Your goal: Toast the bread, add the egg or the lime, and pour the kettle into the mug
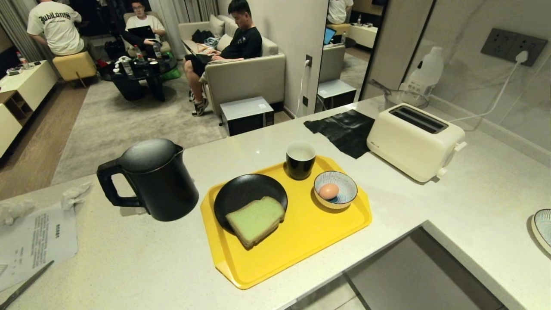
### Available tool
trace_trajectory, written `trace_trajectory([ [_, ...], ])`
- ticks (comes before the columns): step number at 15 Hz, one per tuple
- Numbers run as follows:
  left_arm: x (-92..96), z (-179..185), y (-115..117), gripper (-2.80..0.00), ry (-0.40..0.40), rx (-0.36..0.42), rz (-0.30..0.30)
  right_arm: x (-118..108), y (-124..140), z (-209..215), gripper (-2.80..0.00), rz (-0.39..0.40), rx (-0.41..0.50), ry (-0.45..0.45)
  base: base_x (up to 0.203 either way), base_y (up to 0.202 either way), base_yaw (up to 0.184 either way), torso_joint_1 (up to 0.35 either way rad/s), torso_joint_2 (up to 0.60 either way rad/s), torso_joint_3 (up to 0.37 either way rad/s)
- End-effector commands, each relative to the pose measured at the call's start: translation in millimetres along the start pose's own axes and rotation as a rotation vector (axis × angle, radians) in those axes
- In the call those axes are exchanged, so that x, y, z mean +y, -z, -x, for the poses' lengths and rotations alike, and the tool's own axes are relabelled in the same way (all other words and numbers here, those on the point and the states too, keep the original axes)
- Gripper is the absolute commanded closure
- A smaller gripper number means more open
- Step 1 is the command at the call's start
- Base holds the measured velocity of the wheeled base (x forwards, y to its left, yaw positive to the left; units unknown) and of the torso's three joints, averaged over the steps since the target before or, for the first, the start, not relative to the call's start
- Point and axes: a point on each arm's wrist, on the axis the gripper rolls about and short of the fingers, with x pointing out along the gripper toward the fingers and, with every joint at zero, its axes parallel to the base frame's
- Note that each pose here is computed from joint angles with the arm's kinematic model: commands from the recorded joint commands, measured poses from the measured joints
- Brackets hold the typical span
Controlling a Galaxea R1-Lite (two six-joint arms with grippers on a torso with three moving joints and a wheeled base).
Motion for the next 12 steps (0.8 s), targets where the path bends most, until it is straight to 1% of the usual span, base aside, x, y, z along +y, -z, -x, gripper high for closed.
trace_trajectory([
  [1,0.0,0,0,0.0,-0.001,0.0,0.001,0,0,0,0.0,0.001,0.001,-0.001,0.0,0.0,0.0,0.0,0.0,0.0],
  [6,-0.1,0,0,0.0,0.002,0.0,-0.003,0,0,0,0.0,0.008,0.002,-0.008,0.0,0.0,0.0,0.0,0.0,0.0],
  [9,0.0,0,0,0.0,-0.001,0.0,0.006,0,-4,2,0.0,0.008,-0.007,-0.004,0.0,0.0,0.0,0.0,0.0,0.0],
  [11,0.0,0,0,0.0,0.0,0.0,0.005,-1,-27,8,0.0,-0.01,-0.044,-0.041,0.0,0.0,0.0,0.0,0.0,0.0],
  [12,0.0,0,0,0.0,0.0,0.0,0.005,-1,-42,9,0.0,-0.023,-0.016,-0.068,0.0,0.0,0.0,0.0,0.0,0.0],
])
